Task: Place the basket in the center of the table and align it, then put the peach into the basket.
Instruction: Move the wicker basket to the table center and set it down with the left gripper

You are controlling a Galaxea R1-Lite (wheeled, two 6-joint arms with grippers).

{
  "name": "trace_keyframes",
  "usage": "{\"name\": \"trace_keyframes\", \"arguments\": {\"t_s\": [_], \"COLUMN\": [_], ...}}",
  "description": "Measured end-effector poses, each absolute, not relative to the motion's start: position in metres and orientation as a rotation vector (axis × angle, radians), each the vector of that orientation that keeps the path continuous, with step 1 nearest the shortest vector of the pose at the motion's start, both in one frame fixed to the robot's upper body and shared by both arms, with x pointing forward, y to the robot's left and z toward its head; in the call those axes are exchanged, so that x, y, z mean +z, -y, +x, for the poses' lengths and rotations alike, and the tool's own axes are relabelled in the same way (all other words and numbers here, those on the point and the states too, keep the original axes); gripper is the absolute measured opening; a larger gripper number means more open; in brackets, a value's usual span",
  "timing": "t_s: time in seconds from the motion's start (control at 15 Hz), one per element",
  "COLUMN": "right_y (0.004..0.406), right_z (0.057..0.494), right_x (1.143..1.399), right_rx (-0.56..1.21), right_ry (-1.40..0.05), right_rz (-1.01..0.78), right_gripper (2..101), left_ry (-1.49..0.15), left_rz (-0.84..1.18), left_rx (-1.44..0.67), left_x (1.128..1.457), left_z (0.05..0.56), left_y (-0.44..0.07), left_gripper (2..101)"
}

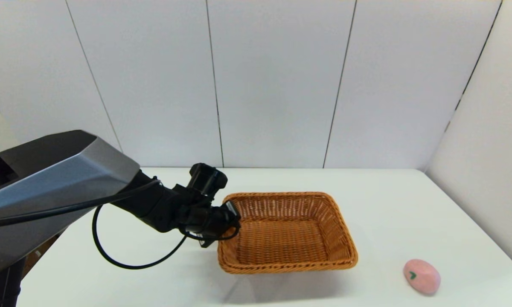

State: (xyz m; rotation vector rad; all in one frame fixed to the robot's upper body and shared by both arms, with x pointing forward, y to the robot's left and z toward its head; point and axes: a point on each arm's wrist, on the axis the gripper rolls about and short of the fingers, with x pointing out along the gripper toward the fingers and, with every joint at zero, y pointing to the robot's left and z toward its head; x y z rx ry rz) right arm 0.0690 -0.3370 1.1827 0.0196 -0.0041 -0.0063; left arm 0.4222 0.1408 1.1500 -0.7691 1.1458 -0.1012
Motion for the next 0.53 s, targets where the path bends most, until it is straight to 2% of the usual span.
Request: {"name": "trace_keyframes", "arguments": {"t_s": [0.4,0.53], "right_y": [0.337,0.337], "right_z": [0.069,0.069], "right_x": [1.1827,1.1827], "right_rx": [-0.006,-0.006], "right_ry": [0.004,0.004], "right_rz": [0.02,0.02], "right_gripper": [97.1,97.1], "left_ry": [-1.148,-1.147], "left_rz": [-0.761,-0.754], "left_rx": [-0.106,-0.111], "left_x": [1.1497,1.1495], "left_z": [0.4218,0.4216], "left_y": [-0.1408,-0.1411], "left_gripper": [24.5,41.7]}}
